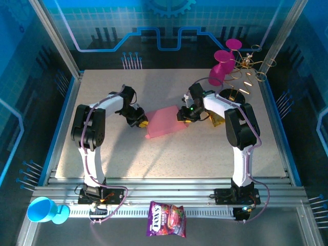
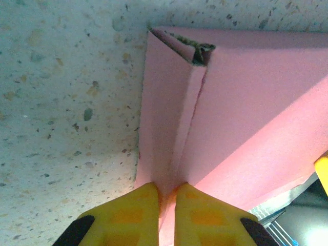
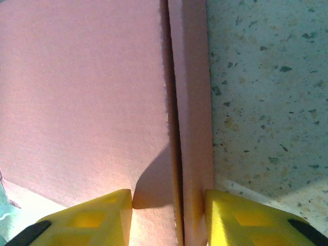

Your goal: Fold the paper box

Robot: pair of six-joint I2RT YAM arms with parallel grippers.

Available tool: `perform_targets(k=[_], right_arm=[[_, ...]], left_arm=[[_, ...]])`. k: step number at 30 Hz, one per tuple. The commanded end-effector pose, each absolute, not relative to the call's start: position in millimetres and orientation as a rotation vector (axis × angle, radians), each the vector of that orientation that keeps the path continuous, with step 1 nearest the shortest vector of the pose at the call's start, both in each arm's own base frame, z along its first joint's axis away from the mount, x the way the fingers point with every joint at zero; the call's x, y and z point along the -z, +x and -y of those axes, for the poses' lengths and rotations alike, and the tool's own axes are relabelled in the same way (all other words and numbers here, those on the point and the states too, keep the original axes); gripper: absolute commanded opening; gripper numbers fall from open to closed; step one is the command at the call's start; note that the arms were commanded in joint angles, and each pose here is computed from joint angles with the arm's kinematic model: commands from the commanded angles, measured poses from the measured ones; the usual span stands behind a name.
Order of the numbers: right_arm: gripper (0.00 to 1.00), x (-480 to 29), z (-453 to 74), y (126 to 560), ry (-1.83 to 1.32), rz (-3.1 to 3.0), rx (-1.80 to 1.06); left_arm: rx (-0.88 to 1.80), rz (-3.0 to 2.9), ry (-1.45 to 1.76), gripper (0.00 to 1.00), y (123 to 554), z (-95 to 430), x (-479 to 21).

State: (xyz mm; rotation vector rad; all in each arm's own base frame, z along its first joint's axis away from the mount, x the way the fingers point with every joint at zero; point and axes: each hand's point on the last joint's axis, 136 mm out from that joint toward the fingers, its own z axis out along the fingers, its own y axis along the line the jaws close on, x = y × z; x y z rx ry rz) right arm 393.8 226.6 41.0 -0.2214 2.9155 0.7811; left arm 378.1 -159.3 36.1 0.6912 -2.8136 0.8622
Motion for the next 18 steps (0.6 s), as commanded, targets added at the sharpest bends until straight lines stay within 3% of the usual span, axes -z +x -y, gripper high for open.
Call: perform_targets(k=[1,9,18], right_arm=[[0.42,-41.6,-229.8,381.3,-0.279,-2.932,-0.858],[0.58,-70.7,-222.8,393.7,-0.286,-2.857,-0.882],[0.72,-85.4,-216.0,413.2,-0.261,-2.811,-0.965]], left_arm=[[-0.709,2.783,0.675,0.1,354.3,149.1,-15.7],[-0.625,2.796,0.624,0.0,343.0,140.5,-8.7],[-0.567,2.816,0.587,0.0,330.9,131.9,-7.9]])
